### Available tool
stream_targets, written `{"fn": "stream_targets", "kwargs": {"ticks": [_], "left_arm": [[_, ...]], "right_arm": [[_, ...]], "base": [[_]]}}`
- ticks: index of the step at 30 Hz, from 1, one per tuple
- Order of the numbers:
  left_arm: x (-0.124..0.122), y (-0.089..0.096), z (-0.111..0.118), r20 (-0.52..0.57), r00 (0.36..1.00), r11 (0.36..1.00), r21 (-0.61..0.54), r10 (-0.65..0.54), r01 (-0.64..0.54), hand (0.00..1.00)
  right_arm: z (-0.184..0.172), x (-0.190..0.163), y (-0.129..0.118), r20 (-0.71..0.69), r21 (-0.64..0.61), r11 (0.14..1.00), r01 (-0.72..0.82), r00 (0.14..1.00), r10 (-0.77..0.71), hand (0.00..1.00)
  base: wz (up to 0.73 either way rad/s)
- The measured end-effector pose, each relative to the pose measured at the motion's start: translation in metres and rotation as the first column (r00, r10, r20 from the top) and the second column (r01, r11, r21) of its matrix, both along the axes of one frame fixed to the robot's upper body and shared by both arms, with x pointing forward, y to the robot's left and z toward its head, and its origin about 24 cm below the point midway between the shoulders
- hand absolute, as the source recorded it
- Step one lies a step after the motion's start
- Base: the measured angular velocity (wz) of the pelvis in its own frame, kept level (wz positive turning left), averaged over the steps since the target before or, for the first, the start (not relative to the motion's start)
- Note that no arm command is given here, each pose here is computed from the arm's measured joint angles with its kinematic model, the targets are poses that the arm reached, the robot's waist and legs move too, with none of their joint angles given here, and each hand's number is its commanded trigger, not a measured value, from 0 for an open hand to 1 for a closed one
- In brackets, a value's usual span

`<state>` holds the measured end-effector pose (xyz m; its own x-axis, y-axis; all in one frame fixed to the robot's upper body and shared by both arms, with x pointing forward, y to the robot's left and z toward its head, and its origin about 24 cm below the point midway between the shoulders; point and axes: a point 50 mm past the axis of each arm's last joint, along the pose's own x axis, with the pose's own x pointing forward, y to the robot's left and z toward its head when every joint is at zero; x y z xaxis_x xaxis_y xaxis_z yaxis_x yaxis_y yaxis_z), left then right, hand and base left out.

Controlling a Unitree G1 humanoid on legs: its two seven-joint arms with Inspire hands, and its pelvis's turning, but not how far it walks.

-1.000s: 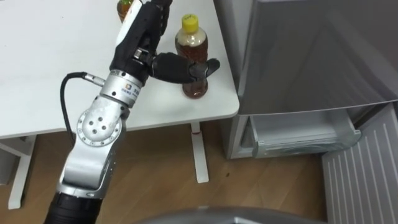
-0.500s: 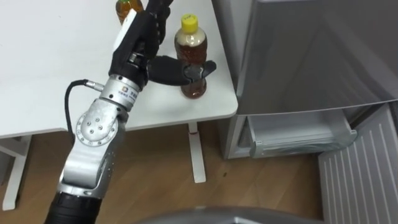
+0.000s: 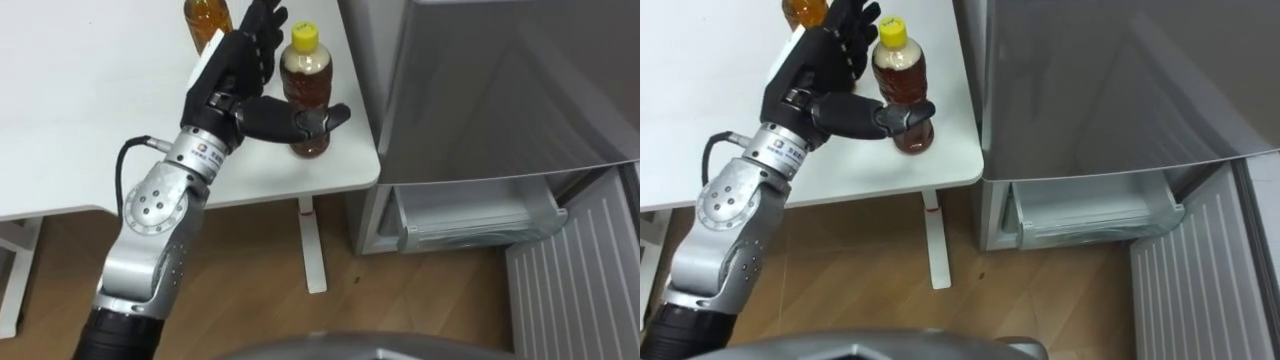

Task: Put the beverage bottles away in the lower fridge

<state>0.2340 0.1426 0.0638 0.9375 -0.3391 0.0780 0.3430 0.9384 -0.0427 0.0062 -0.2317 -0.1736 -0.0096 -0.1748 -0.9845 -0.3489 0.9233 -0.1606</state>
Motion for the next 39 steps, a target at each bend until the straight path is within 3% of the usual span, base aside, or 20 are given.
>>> {"fn": "stream_targets", "kwargs": {"ticks": [24, 25, 26, 27, 28, 29, 39], "left_arm": [[0.000, 0.012, -0.042, -0.186, 0.981, 0.998, 0.048, 0.058, -0.050, 0.00], [0.000, 0.013, -0.042, -0.187, 0.980, 0.997, 0.048, 0.060, -0.052, 0.18], [0.000, 0.014, -0.042, -0.190, 0.980, 0.997, 0.048, 0.065, -0.057, 0.60], [0.000, 0.014, -0.042, -0.191, 0.979, 0.997, 0.049, 0.068, -0.060, 0.83], [0.000, 0.015, -0.042, -0.191, 0.979, 0.997, 0.050, 0.073, -0.064, 0.96], [0.000, 0.016, -0.042, -0.190, 0.979, 0.996, 0.053, 0.077, -0.068, 1.00], [0.001, 0.018, -0.043, -0.200, 0.974, 0.994, 0.065, 0.102, -0.091, 1.00]], "right_arm": [[0.001, -0.002, -0.002, -0.008, -0.009, 0.998, 0.064, 0.998, -0.064, 0.00], [0.001, -0.002, -0.003, -0.011, -0.003, 0.997, 0.075, 0.997, -0.075, 0.00], [0.001, -0.003, -0.003, -0.018, 0.001, 0.997, 0.079, 0.997, -0.079, 0.00], [0.001, -0.003, -0.002, -0.021, 0.004, 0.997, 0.079, 0.997, -0.079, 0.00], [0.001, -0.003, -0.002, -0.022, 0.004, 0.997, 0.079, 0.997, -0.079, 0.00], [0.001, -0.003, -0.003, -0.022, 0.004, 0.997, 0.079, 0.997, -0.078, 0.00], [0.001, -0.002, -0.002, -0.020, 0.012, 0.997, 0.074, 0.997, -0.074, 0.00]], "base": [[0.00], [0.00], [0.00], [0.00], [0.00], [0.00], [0.00]]}}
